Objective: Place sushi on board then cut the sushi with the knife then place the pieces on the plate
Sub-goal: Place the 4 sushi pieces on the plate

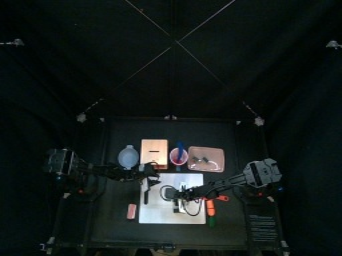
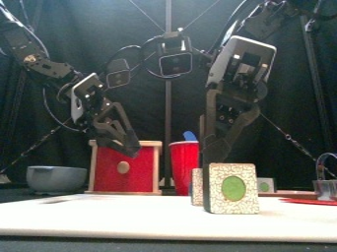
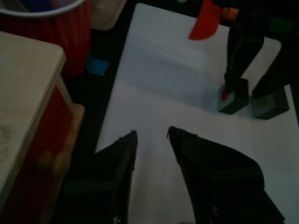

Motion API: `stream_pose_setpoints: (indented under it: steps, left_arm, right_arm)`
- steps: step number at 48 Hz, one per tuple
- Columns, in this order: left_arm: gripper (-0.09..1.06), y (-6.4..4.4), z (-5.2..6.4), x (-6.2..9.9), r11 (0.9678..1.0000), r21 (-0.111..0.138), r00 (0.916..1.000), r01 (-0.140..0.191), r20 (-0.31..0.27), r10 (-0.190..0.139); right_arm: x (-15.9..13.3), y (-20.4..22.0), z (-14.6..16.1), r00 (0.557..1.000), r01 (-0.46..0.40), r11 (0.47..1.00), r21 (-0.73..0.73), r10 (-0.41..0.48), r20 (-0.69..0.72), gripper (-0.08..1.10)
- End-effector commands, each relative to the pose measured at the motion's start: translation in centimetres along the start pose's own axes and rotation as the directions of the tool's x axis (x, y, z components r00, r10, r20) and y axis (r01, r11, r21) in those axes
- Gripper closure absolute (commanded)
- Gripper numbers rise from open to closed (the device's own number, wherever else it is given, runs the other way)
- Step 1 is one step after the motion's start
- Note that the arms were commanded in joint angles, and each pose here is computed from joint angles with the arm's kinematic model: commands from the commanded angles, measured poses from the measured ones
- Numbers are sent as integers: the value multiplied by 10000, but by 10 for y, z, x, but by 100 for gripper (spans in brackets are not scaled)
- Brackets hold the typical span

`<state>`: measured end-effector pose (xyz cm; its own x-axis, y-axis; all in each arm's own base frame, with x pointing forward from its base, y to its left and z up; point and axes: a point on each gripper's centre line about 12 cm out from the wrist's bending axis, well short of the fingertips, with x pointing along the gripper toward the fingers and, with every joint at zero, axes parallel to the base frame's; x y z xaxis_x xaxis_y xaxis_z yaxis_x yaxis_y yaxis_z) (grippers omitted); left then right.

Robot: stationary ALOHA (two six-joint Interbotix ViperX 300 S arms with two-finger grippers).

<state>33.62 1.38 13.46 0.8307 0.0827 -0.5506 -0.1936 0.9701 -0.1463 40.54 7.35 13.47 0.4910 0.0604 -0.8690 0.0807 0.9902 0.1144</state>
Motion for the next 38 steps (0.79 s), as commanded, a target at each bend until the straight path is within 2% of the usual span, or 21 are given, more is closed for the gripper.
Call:
stream_pose_setpoints:
  steps: [1,7,18,28,38]
  left_arm:
    - [21,0,6,0,10000,-12,9998,8,200,-8]
    - [21,-1,6,0,10000,-3,9998,21,198,-20]
    - [21,-1,6,0,10000,-10,9998,34,180,-33]
    - [21,-2,6,0,10000,13,9998,46,193,-46]
    - [21,-2,5,0,10000,29,9998,47,178,-47]
  right_arm:
    - [-6,1,12,9994,-41,10000,-64,44,356,27]
    - [4,-1,8,9998,118,9999,-127,-116,140,29]
    - [-1,-11,9,9997,245,9995,179,-246,70,45]
    - [-34,-41,4,9988,330,9912,1282,-373,314,45]
    - [-78,-92,-27,9953,822,9565,2797,-931,260,45]
